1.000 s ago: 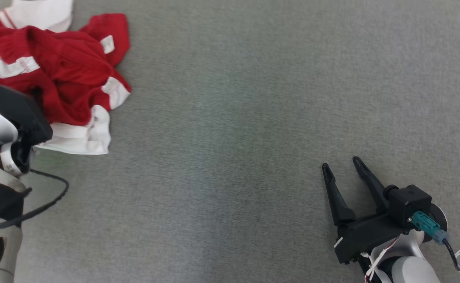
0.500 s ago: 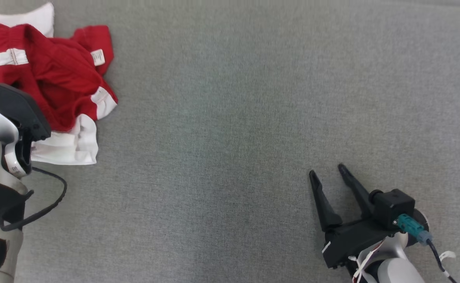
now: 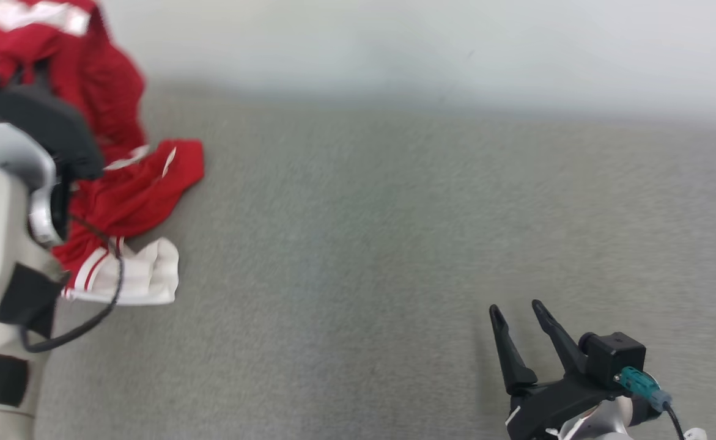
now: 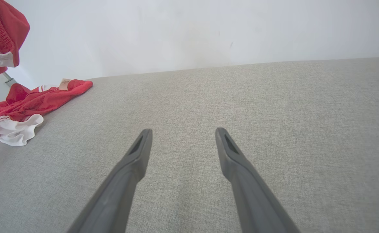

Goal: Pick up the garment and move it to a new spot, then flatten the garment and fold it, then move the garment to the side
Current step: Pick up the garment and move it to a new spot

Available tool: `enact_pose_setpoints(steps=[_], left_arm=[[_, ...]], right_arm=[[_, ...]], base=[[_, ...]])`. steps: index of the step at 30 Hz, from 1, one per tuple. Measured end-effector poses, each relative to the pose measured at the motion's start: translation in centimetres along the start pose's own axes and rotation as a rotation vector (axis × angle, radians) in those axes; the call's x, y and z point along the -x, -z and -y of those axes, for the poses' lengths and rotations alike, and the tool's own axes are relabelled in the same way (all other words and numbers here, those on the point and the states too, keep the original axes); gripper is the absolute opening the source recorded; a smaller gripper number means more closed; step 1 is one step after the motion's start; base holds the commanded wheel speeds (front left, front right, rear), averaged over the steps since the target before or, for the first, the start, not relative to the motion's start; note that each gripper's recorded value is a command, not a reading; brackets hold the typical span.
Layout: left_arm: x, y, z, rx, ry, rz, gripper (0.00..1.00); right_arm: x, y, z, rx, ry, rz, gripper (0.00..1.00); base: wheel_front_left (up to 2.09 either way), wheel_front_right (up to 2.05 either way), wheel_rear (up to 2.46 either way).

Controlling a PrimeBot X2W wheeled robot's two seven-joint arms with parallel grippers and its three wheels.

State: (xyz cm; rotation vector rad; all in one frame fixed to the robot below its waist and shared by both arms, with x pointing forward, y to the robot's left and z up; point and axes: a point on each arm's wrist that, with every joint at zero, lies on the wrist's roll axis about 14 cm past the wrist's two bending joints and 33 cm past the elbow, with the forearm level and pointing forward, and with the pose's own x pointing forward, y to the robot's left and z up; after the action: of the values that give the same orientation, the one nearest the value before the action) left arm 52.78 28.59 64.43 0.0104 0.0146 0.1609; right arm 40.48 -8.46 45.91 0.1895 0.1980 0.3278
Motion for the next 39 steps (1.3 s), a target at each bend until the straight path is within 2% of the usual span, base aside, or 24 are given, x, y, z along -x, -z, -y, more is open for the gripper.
enact_pose_setpoints(steps=[5,8,12,13,18,22,27,32,33,34,35,39], left_arm=[[1.0,-5.1,7.6,0.007,0.191,0.125,0.0],[2.1,-7.8,13.1,0.077,0.333,0.193,0.0],[4.3,-8.5,20.3,0.129,0.52,0.215,0.0],[4.3,-8.5,20.3,0.129,0.52,0.215,0.0],[7.3,-4.6,28.3,0.168,0.719,0.117,0.0],[8.9,0.9,31.7,0.137,0.788,0.001,0.0],[10.3,8.6,33.8,0.117,0.827,-0.168,0.0],[11.4,15.3,34.2,0.036,0.849,-0.287,0.0],[11.6,16.6,34.0,0.027,0.848,-0.322,0.45],[12.0,17.7,34.0,0.021,0.855,-0.35,0.96],[12.3,18.2,34.0,0.025,0.861,-0.364,1.0],[13.5,19.2,33.9,0.088,0.881,-0.405,1.0]], right_arm=[[2.3,-1.9,2.1,-0.008,0.077,0.067,1.0],[3.9,-2.5,3.5,-0.011,0.129,0.092,1.0],[6.0,-3.3,5.6,-0.017,0.207,0.13,1.0],[6.0,-3.3,5.6,-0.017,0.207,0.13,1.0],[9.0,-3.6,8.6,-0.035,0.32,0.163,1.0],[10.9,-3.3,10.3,-0.05,0.391,0.169,1.0],[12.1,-2.4,11.5,-0.063,0.444,0.154,1.0],[11.2,-1.6,11.4,-0.069,0.437,0.119,1.0],[11.1,-1.6,11.5,-0.067,0.435,0.118,1.0],[11.0,-1.5,11.4,-0.067,0.434,0.115,1.0],[10.9,-1.3,11.4,-0.068,0.433,0.108,1.0],[10.6,-1.1,11.2,-0.071,0.422,0.104,1.0]], base=[[0.0,0.0,0.0],[0.0,0.0,0.0],[0.0,0.0,0.0],[0.0,0.0,0.0],[0.0,0.0,0.0],[0.0,0.0,0.0],[0.0,0.0,0.0],[0.0,0.0,0.0],[0.0,0.0,0.0],[0.0,0.0,0.0],[0.0,0.0,0.0],[0.0,0.0,0.0]])
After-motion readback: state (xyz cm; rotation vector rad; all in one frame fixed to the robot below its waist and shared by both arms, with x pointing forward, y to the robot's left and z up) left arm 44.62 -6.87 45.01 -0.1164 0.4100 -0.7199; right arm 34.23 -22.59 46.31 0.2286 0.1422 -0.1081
